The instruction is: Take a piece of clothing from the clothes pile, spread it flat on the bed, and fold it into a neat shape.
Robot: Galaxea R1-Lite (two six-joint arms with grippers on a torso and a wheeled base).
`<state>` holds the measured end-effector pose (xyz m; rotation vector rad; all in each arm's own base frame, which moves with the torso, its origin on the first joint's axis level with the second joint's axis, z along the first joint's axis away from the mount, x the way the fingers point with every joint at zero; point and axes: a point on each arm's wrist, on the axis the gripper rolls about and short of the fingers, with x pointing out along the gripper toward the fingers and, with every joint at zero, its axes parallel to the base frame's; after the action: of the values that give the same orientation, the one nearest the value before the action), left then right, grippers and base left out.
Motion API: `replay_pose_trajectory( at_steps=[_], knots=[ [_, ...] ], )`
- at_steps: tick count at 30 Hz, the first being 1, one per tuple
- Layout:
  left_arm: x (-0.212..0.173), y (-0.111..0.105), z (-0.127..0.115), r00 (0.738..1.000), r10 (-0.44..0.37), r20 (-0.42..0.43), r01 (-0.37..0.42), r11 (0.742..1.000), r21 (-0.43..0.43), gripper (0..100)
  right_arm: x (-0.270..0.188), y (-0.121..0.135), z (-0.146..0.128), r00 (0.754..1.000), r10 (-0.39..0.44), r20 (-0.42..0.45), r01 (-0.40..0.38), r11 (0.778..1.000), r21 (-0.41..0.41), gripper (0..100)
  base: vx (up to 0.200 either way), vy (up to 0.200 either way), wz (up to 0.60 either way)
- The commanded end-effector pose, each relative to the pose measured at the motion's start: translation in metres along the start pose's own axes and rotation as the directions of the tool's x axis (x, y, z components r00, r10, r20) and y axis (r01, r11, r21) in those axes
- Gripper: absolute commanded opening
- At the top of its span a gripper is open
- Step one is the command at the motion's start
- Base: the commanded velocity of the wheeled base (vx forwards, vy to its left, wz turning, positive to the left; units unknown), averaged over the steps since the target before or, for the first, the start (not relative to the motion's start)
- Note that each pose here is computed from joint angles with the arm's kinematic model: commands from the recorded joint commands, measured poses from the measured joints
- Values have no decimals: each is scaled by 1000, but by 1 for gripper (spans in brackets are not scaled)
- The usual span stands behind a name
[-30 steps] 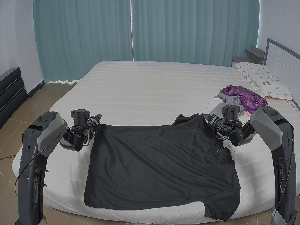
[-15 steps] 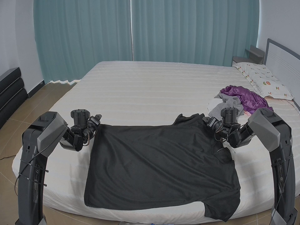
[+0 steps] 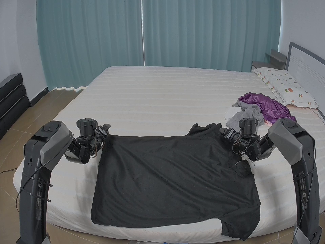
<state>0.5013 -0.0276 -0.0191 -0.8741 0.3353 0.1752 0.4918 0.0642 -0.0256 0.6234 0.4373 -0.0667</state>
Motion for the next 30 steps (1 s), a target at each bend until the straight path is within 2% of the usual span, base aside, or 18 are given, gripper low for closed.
replay_pose_trajectory(
  at_steps=[1, 30],
  knots=[
    [0, 0, 0, 1000, 0, 1, 0, 1000, 0, 100, 1, -2, -1, 1000, -4, -3, 4, 1000, 0, 100, 0, 0, 0],
    [-1, -3, 2, 1000, -7, 6, 7, 1000, -4, 100, 9, -4, -5, 1000, -3, 2, 3, 1000, -7, 100, 0, 0, 0]
  ],
)
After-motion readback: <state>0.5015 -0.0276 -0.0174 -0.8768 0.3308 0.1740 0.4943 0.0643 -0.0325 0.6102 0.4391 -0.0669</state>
